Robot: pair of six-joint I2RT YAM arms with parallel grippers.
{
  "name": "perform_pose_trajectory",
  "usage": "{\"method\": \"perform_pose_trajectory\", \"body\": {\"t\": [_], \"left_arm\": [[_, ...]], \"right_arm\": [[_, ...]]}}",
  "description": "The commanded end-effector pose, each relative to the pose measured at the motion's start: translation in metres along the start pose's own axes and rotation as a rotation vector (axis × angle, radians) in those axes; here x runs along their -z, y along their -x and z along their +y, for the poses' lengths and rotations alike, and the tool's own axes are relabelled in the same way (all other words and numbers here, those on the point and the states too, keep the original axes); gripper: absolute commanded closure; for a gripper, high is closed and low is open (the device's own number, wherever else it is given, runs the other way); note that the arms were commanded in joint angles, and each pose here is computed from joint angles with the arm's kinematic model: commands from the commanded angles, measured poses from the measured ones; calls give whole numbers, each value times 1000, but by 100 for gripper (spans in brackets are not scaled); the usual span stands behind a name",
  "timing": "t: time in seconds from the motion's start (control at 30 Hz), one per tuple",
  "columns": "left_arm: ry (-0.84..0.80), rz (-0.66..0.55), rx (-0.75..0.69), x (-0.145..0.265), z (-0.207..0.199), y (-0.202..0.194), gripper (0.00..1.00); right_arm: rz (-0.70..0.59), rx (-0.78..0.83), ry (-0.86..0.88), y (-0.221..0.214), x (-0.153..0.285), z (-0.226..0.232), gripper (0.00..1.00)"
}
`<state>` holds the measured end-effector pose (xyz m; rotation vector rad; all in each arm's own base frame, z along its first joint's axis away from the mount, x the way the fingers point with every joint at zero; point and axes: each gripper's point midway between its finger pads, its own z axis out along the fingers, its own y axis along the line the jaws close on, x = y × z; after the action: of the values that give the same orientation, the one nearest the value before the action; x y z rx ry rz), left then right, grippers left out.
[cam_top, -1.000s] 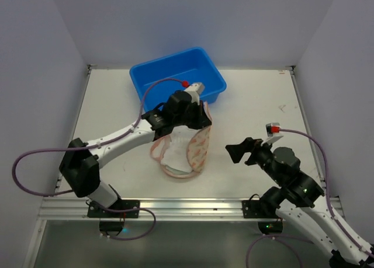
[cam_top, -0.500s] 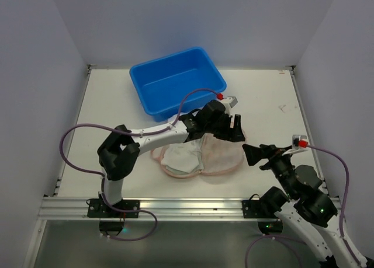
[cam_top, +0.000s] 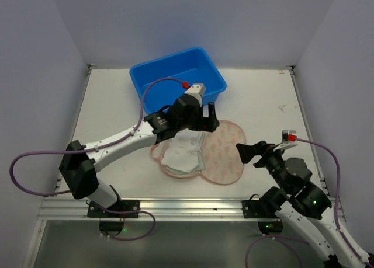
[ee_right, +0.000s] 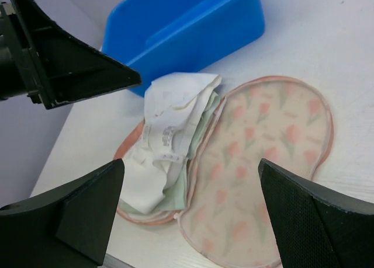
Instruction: Unzip the laundry bag and remove the bra
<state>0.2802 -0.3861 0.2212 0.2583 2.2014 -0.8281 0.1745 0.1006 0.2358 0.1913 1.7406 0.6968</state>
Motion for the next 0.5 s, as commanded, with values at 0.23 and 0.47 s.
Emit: {"method": "perform_pose_trajectory", "body": {"t": [0.23,0.47], "left_arm": [[370,89,89,41,153,-60,11],[334,107,110,17,155,-64,18]], "right_arm": [[158,15,103,-38,-35,27,1],[197,25,103,-49,-40,26,1]]}}
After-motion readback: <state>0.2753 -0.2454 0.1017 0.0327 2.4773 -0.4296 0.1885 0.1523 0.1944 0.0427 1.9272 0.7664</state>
